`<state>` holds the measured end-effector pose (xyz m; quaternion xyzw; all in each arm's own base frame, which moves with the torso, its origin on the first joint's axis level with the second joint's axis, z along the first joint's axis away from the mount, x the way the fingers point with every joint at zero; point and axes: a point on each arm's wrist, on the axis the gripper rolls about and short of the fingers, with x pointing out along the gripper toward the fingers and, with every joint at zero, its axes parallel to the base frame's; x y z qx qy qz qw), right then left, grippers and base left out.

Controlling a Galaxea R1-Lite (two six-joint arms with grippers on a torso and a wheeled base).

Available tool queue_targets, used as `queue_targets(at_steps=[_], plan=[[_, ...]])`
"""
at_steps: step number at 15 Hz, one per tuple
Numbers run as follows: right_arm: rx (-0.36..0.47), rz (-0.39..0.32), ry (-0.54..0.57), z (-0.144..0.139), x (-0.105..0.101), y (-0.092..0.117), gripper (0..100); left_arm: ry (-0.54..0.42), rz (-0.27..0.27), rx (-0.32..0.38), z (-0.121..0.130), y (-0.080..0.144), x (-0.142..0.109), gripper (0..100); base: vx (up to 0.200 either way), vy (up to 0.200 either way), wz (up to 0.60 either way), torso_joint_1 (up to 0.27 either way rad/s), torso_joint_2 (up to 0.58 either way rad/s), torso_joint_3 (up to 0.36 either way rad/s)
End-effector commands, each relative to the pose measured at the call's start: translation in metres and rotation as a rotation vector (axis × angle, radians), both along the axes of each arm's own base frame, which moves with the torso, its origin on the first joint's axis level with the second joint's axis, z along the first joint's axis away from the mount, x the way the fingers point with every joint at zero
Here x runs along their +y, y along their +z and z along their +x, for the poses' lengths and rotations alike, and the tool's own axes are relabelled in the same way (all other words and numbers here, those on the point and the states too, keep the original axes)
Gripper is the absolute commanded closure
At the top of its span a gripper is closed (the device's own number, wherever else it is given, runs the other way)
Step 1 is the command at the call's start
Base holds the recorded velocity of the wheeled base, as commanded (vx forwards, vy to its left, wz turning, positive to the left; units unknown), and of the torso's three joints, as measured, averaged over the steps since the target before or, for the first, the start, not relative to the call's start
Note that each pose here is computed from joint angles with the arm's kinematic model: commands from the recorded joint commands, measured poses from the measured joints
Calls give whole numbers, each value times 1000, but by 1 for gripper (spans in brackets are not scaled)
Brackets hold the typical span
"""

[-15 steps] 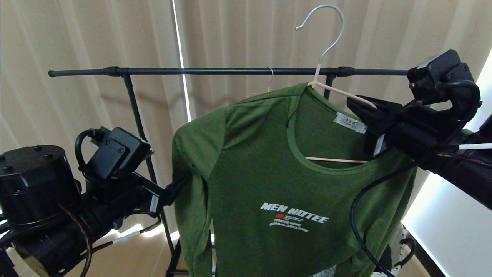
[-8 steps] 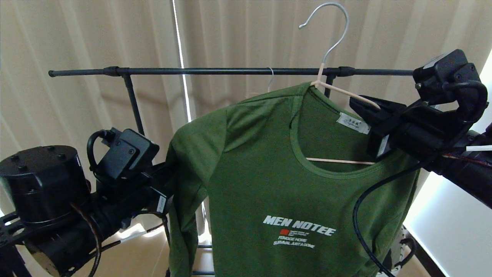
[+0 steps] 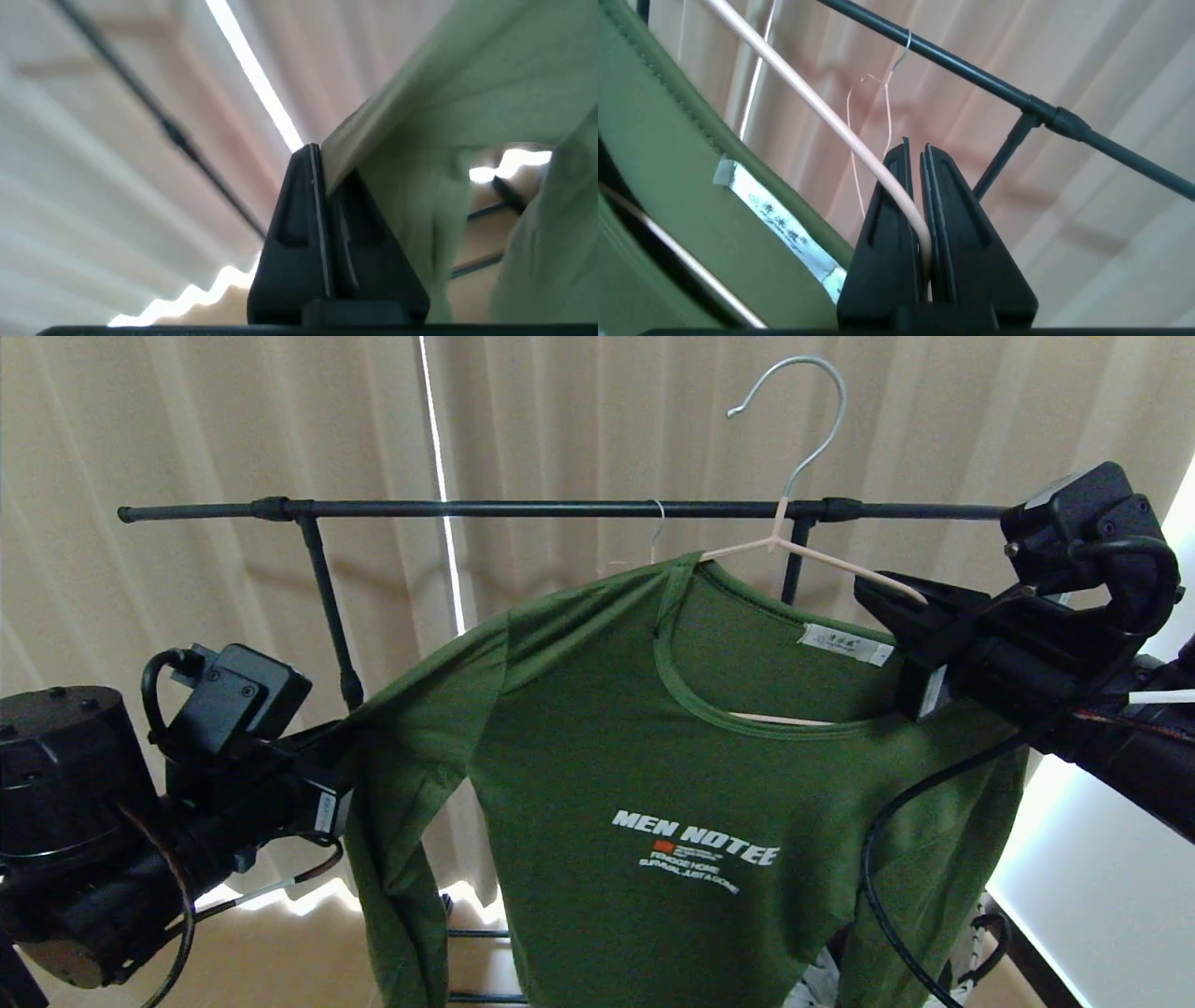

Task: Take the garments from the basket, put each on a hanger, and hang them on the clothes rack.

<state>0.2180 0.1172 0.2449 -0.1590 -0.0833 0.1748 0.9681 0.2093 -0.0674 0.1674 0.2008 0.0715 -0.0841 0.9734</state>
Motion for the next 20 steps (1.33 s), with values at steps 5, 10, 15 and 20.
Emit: queue_targets(at_steps=[5, 10, 15, 20], plan=[[14, -9, -7, 3, 0, -2, 100, 18, -15, -11, 1, 3, 4, 0, 0, 0, 0, 0, 0, 0], [142, -73, -171, 9, -21, -14, 100, -63, -123, -96, -16, 28, 1, 0, 0, 0, 0, 0, 0, 0], [201, -103, -254, 11, -28, -19, 100, -201, -207, -39, -47, 47, 8, 0, 0, 0, 0, 0, 0, 0], [240, -123, -359, 7, -40, -20, 100, -104, -276, 40, -47, 30, 24, 0, 0, 0, 0, 0, 0, 0]])
